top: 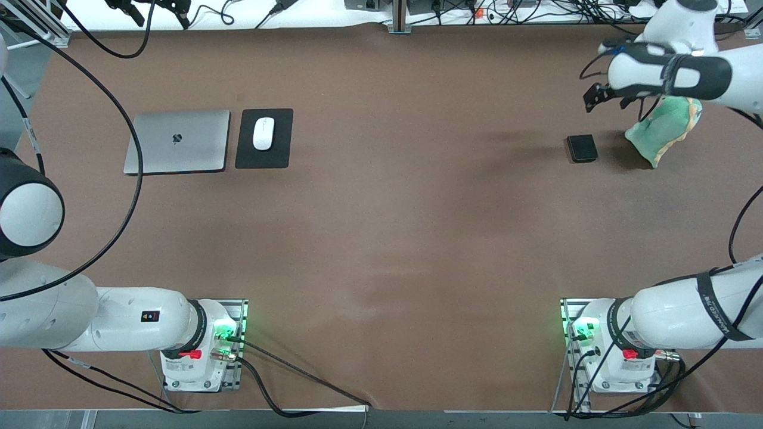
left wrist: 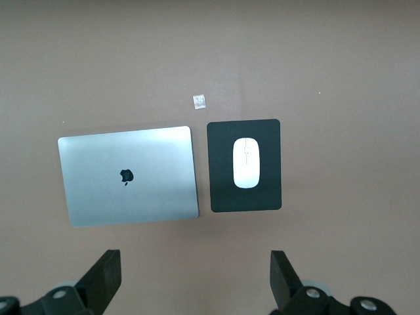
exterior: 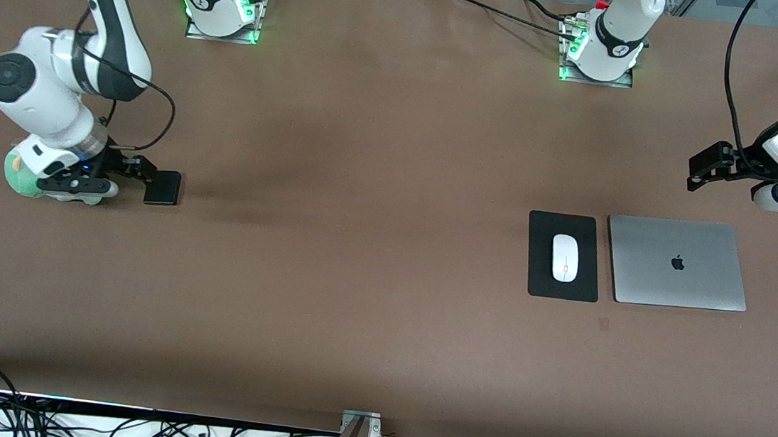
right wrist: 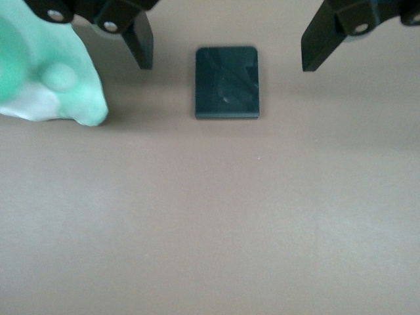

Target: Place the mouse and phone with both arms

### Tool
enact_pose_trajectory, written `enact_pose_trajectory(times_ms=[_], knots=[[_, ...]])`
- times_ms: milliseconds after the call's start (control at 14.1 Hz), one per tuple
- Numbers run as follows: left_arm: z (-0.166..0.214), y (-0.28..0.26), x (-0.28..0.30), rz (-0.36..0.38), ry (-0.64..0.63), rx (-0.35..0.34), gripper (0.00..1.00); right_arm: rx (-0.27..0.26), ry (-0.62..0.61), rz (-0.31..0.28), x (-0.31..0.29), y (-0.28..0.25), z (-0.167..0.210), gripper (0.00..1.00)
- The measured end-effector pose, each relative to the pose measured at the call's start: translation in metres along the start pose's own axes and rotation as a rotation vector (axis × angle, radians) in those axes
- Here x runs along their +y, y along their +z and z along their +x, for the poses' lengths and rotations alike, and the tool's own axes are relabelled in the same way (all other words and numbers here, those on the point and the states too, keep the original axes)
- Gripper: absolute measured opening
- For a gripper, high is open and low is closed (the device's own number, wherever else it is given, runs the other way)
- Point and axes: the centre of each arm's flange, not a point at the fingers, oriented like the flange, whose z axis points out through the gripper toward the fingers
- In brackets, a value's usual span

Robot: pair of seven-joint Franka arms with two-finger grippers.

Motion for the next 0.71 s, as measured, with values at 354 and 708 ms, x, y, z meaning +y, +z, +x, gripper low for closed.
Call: enact_pose_trajectory(times_ms=[354, 708], knots=[[0.0, 0.0, 0.0, 0.0, 0.0, 0.0, 1.0, -0.02, 0.033, 0.027, 0.01, -0.142, 0.01, 1.0], [0.0, 0.0, 0.0, 0.0, 0.0, 0.0, 1.0, -0.016, 0.04, 0.028, 0.015, -0.225, -0.002, 1.0]])
